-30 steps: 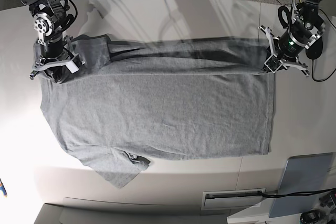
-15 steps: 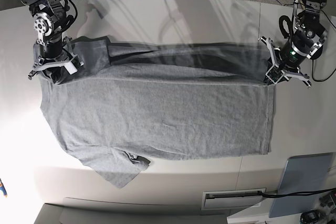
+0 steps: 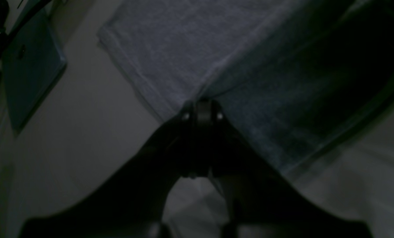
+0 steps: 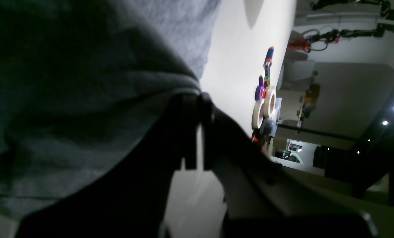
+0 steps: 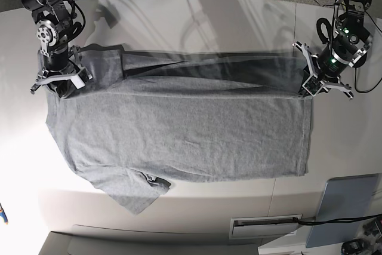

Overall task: Fold the T-shirt properly
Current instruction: 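Lift the shoulder edge and fold it over the shirt body with both grippers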

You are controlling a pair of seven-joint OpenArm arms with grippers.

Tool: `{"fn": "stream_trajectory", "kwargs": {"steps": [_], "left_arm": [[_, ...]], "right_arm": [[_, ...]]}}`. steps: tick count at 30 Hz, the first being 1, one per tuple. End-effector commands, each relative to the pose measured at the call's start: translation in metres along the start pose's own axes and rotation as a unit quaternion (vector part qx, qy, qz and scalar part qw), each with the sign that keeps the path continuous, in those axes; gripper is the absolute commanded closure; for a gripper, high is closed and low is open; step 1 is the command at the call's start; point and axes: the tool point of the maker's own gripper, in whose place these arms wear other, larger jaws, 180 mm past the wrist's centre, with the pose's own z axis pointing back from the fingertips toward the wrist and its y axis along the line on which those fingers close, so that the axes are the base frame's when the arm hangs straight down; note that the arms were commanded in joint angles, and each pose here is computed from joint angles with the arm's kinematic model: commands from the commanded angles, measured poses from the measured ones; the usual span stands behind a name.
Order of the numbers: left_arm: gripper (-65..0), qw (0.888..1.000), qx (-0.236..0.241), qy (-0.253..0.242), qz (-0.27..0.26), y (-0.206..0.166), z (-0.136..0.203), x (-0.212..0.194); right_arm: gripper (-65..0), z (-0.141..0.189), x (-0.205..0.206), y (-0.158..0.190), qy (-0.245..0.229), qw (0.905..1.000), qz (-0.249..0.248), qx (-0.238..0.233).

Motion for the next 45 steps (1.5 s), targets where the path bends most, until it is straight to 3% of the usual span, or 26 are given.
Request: {"fn": "stream_trajectory", "kwargs": {"steps": [1, 25, 31, 39, 40, 42, 45], "left_arm": [[0.0, 1.000, 0.011, -0.014, -0.006, 0.010, 0.003, 0.008], [0.0, 1.000, 0.011, -0.008, -0.006, 0.010, 0.002, 0.006], [0.0, 1.000, 0.011, -0.003, -0.006, 0.010, 0.002, 0.004], [0.0, 1.000, 0.011, -0.003, -0.005, 0.010, 0.002, 0.005], [0.0, 1.000, 0.011, -0.003, -0.005, 0.010, 0.002, 0.004], [-0.9, 1.000, 0.011, -0.003, -0.005, 0.010, 0.002, 0.005], [-16.1, 1.000, 0.012, -0.003, -0.005, 0.010, 0.002, 0.005]], "right_arm": [[0.0, -0.002, 0.004, -0.021, -0.010, 0.9995, 0.004, -0.030], [0.0, -0.011, 0.022, -0.043, -0.037, 0.9979, -0.011, -0.053], [0.0, -0.012, 0.025, -0.041, -0.044, 0.9981, -0.010, -0.043], [0.0, -0.013, 0.027, -0.038, -0.047, 0.9976, -0.043, -0.027], [-1.8, -0.014, 0.028, -0.039, -0.047, 0.9975, -0.044, -0.028], [-12.9, -0.015, 0.029, -0.042, -0.048, 0.9973, -0.045, -0.032], [-21.5, -0.016, 0.031, -0.047, -0.050, 0.9967, -0.053, -0.036]]}}
